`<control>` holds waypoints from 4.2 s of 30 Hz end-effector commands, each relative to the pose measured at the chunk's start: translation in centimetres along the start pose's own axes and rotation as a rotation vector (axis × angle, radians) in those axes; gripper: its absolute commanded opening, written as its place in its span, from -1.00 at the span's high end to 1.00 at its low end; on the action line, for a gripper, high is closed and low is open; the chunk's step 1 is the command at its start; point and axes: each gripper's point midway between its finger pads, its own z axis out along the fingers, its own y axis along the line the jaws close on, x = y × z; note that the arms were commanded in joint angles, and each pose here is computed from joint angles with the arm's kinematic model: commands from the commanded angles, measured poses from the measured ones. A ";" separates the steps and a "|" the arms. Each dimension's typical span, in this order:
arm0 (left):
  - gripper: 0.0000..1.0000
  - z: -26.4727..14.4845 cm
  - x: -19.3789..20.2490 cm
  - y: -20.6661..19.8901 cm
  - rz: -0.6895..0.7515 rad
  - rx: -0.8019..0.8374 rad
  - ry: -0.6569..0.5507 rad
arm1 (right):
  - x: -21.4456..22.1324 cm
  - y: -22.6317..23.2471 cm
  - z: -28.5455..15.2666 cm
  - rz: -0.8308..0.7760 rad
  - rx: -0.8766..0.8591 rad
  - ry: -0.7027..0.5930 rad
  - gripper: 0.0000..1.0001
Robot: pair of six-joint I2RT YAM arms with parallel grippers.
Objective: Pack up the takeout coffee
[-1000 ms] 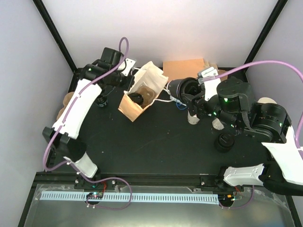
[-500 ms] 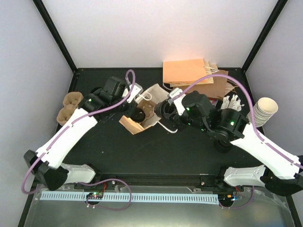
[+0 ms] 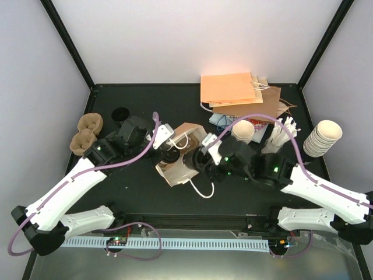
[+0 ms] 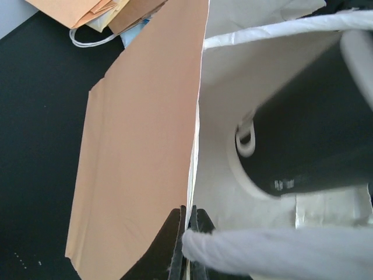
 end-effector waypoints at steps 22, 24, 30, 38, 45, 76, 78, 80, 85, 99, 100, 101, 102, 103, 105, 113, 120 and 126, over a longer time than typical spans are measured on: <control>0.94 -2.6 -0.7 -5.0 0.007 0.188 -0.131 | 0.9 0.9 3.1 -0.092 0.363 -0.089 -0.10; 0.94 -2.6 -0.8 -5.2 0.000 0.190 -0.135 | 1.2 0.9 3.6 -0.088 0.377 -0.074 -0.10; 0.96 -2.3 -1.2 -5.4 -0.022 0.195 -0.143 | 3.0 0.5 5.1 -0.060 0.429 -0.033 -0.07; 0.92 -1.8 -1.3 -5.8 -0.051 0.209 -0.130 | 6.3 0.0 6.2 0.008 0.451 0.006 -0.04; 0.92 -1.7 -1.9 -5.9 -0.090 0.216 -0.107 | 7.8 0.0 6.5 0.046 0.398 -0.047 -0.04; -0.97 0.7 -1.2 5.1 -0.531 0.072 -0.076 | 8.5 1.1 9.5 -0.177 0.377 -0.130 0.00; -0.97 2.5 -0.7 7.2 -0.561 0.045 -0.037 | 8.7 0.9 9.9 -0.211 0.393 -0.111 0.00; -0.98 4.2 -0.9 8.7 -0.557 0.039 -0.007 | 9.0 0.8 10.3 -0.243 0.411 -0.091 -0.01; -0.97 9.0 -0.9 11.8 -0.611 0.041 0.119 | 9.5 1.1 11.2 -0.265 0.419 -0.056 -0.01; -0.82 19.8 0.7 12.9 -0.717 0.255 0.266 | 8.7 -0.2 11.0 -0.172 0.456 -0.106 0.07; -0.81 20.3 0.8 12.8 -0.725 0.273 0.269 | 8.8 -0.3 11.1 -0.159 0.461 -0.101 0.08; -0.81 20.9 1.0 12.7 -0.729 0.292 0.275 | 8.8 -0.3 11.2 -0.147 0.466 -0.098 0.08; -0.80 21.4 1.2 12.6 -0.735 0.308 0.284 | 8.9 -0.5 11.3 -0.129 0.481 -0.095 0.09; -0.78 21.9 1.3 12.6 -0.740 0.321 0.293 | 8.8 -0.7 11.3 -0.114 0.496 -0.095 0.09; -0.75 22.7 1.7 12.6 -0.752 0.337 0.317 | 8.8 -1.0 11.2 -0.085 0.527 -0.097 0.08; -0.66 23.9 2.1 11.0 -0.778 0.439 0.328 | 8.4 -1.2 11.4 0.020 0.533 -0.115 0.09; -0.59 24.0 2.5 9.7 -0.776 0.467 0.340 | 7.4 -1.0 10.8 0.055 0.517 -0.123 0.10; -0.56 23.9 2.8 9.4 -0.767 0.468 0.345 | 7.2 -1.2 9.9 -0.093 0.509 -0.104 0.10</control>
